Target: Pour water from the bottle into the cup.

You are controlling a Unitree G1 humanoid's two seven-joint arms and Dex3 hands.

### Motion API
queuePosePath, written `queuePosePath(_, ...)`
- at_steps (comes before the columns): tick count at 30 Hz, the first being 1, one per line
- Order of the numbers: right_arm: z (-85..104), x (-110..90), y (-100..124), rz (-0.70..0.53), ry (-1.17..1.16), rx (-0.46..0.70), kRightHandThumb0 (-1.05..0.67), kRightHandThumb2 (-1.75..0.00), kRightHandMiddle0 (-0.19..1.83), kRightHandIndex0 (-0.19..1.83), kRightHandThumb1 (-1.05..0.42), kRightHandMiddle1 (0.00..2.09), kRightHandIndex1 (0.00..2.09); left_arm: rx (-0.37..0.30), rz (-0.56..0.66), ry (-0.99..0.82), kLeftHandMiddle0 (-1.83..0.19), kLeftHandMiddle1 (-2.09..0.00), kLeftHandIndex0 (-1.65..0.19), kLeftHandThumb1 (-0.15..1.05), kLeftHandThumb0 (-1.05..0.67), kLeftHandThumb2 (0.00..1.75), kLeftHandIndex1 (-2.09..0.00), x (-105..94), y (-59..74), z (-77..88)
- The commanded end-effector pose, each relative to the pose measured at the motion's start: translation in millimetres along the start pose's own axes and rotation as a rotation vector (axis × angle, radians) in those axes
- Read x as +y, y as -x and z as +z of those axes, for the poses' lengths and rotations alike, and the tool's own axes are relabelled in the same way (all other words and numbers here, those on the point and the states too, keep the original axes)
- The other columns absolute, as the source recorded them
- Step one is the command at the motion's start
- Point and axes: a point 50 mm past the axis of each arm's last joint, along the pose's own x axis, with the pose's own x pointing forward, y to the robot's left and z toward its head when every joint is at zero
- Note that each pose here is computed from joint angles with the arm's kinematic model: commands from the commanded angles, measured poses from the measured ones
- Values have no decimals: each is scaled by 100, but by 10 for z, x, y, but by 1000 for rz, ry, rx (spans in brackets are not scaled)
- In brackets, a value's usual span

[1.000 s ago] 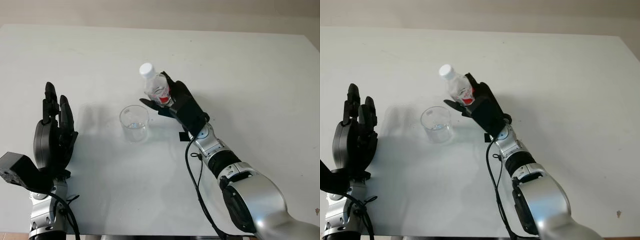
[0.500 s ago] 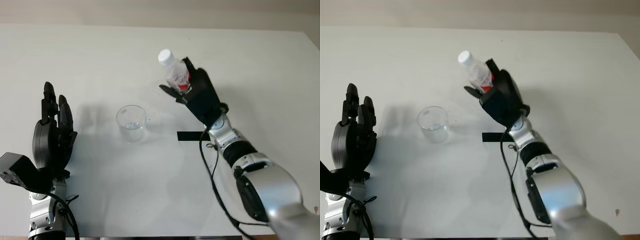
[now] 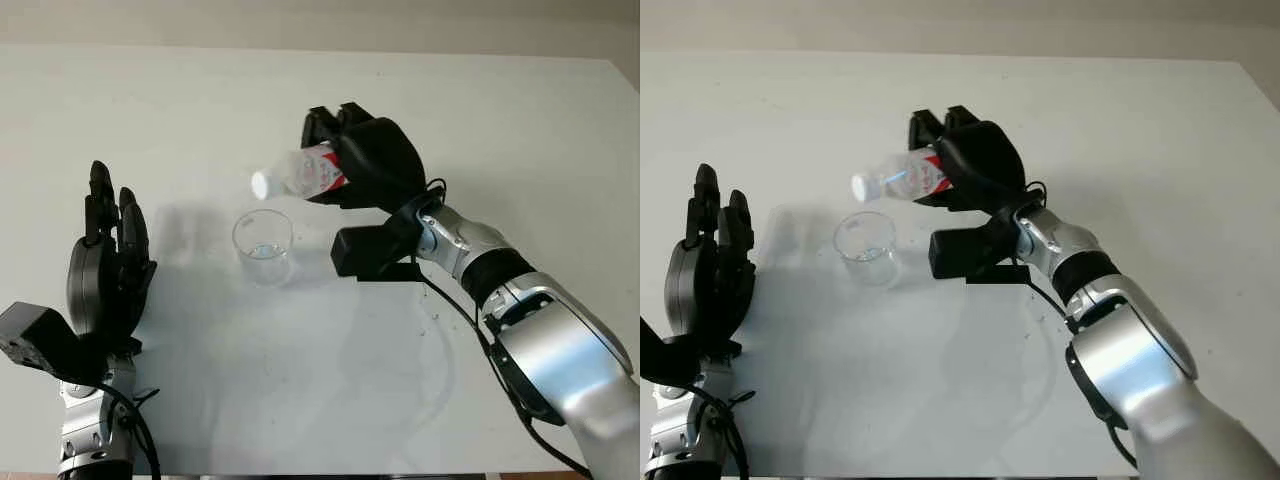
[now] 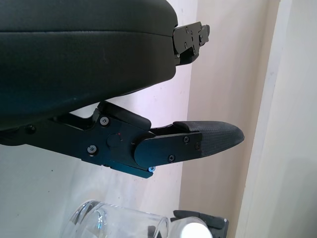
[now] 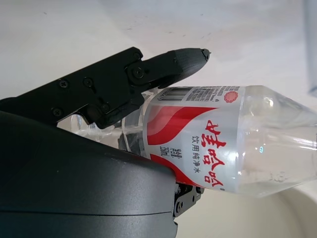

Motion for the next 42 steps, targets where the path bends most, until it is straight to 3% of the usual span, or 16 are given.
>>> queuePosePath(1, 11, -116, -89, -35, 34, -43, -43, -26, 74, 101, -105, 209, 209, 23, 8, 7, 17, -6, 17, 105, -73, 52, -6, -7, 25, -55)
queuePosePath(11, 21, -175, -120, -87, 162, -120, -46, -25, 79, 106, -105, 209, 209, 20, 13, 15, 17, -5, 17, 105, -73, 50, -6, -8, 33, -55)
queuePosePath(23, -53, -395, -179, -220, 229, -139, -47, -27, 82, 109, -105, 209, 209, 22, 5, 22, 19, -5, 18, 105, -72, 50, -5, -26, 9, -70)
queuePosePath(42, -33, -593, -206, -362, 282, -266, -50, -42, 93, 120, -105, 209, 209, 23, 12, 24, 19, -5, 18, 105, -70, 53, -5, -28, 10, -81)
